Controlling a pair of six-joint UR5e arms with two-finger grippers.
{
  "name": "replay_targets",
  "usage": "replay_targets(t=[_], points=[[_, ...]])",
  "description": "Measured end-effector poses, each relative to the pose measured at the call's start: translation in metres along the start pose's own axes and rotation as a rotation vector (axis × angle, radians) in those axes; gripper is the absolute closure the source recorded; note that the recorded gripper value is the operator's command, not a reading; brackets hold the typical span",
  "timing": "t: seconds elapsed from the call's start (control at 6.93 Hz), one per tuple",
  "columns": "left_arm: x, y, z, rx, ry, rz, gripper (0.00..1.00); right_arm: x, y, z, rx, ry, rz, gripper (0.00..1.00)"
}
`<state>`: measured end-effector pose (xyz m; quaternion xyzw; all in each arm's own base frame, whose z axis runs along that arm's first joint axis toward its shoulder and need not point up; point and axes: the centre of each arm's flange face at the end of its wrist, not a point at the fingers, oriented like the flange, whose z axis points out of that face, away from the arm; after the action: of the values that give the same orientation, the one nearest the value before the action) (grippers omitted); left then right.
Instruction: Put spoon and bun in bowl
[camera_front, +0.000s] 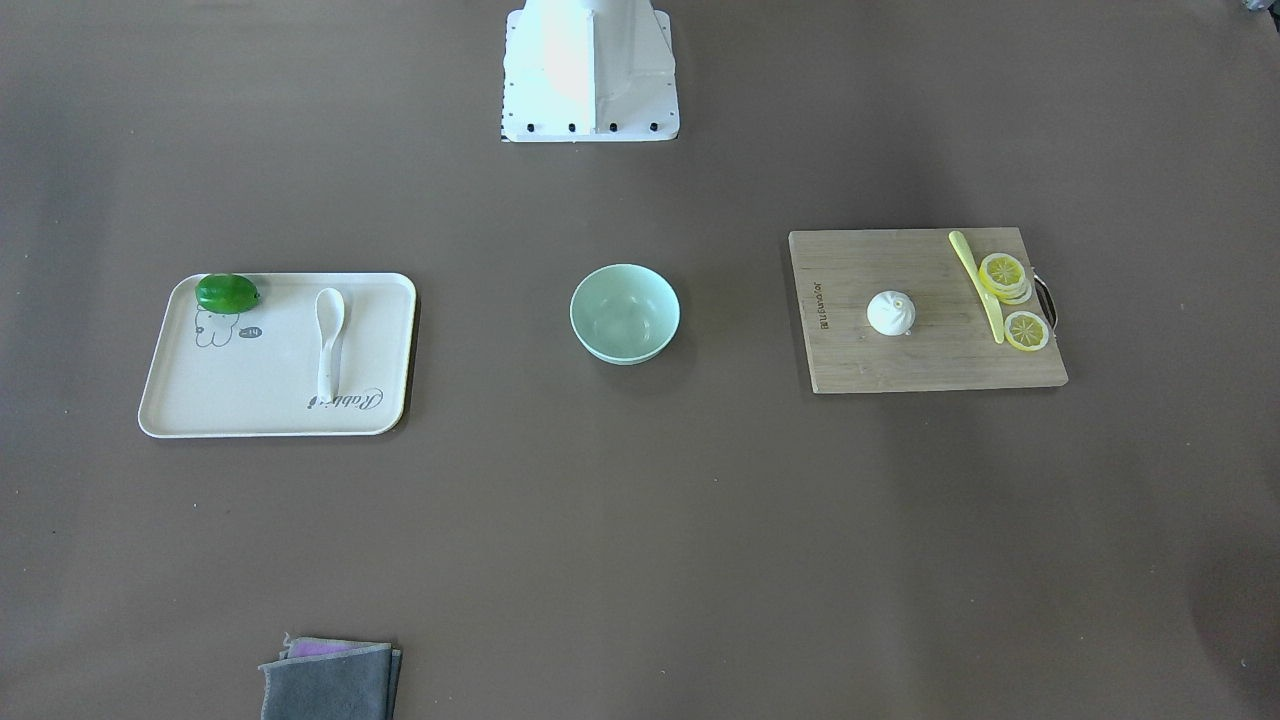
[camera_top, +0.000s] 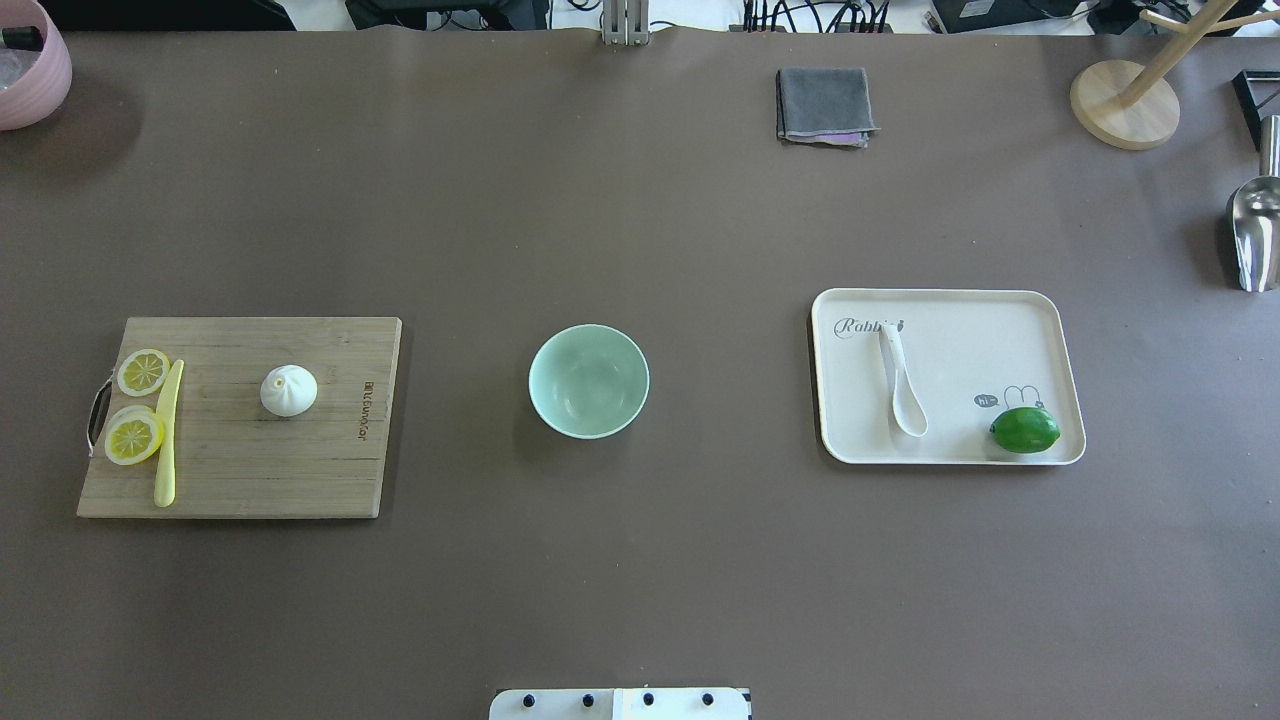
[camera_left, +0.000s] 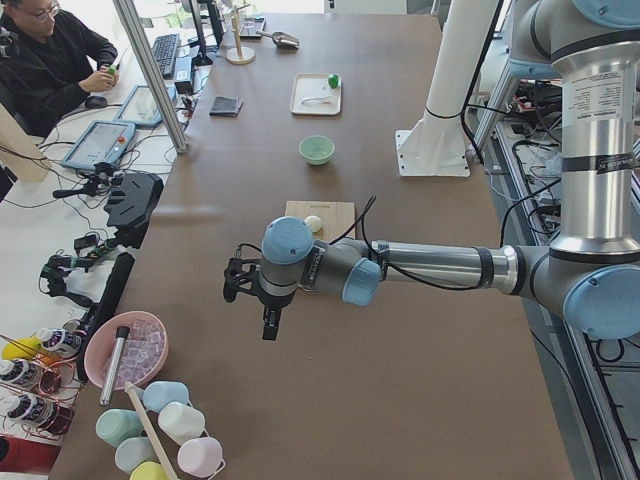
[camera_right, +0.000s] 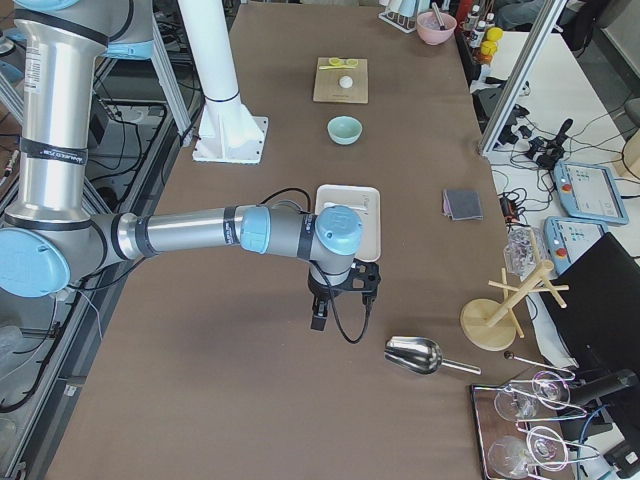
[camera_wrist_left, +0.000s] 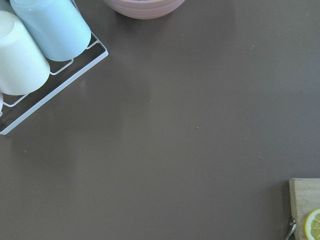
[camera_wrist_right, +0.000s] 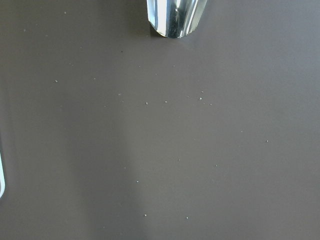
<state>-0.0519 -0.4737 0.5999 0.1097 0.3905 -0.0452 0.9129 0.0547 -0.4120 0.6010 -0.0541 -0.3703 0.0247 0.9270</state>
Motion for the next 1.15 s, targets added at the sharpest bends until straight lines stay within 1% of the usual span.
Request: replay_targets(t=[0.14, 0.29, 0.43, 0.58, 0.72, 0.87, 1.01, 1.15], points=[[0.013, -0.009, -0.005, 0.018, 0.003, 0.027, 0.02, -0.014, -0.001, -0.014, 0.028, -0.006, -0.024, 0.00], [0.039, -0.024, -0.009, 0.038, 0.015, 0.082, 0.02, -0.036, -0.009, -0.032, 0.067, -0.017, -0.066, 0.00], [0.074, -0.040, -0.009, 0.064, 0.042, 0.164, 0.02, -0.063, -0.021, -0.044, 0.091, -0.015, -0.117, 0.00], [0.105, -0.049, -0.008, 0.103, 0.080, 0.255, 0.02, -0.088, -0.030, -0.045, 0.097, -0.004, -0.169, 0.00], [0.129, -0.048, -0.006, 0.149, 0.130, 0.327, 0.02, -0.109, -0.037, -0.039, 0.105, -0.004, -0.225, 0.00], [0.153, -0.042, -0.002, 0.170, 0.193, 0.347, 0.02, -0.126, -0.043, -0.035, 0.123, -0.021, -0.265, 0.00], [0.181, -0.040, 0.005, 0.163, 0.250, 0.356, 0.02, -0.146, -0.053, -0.039, 0.144, -0.046, -0.286, 0.00], [0.207, -0.043, 0.017, 0.131, 0.280, 0.344, 0.02, -0.165, -0.063, -0.040, 0.149, -0.064, -0.312, 0.00]])
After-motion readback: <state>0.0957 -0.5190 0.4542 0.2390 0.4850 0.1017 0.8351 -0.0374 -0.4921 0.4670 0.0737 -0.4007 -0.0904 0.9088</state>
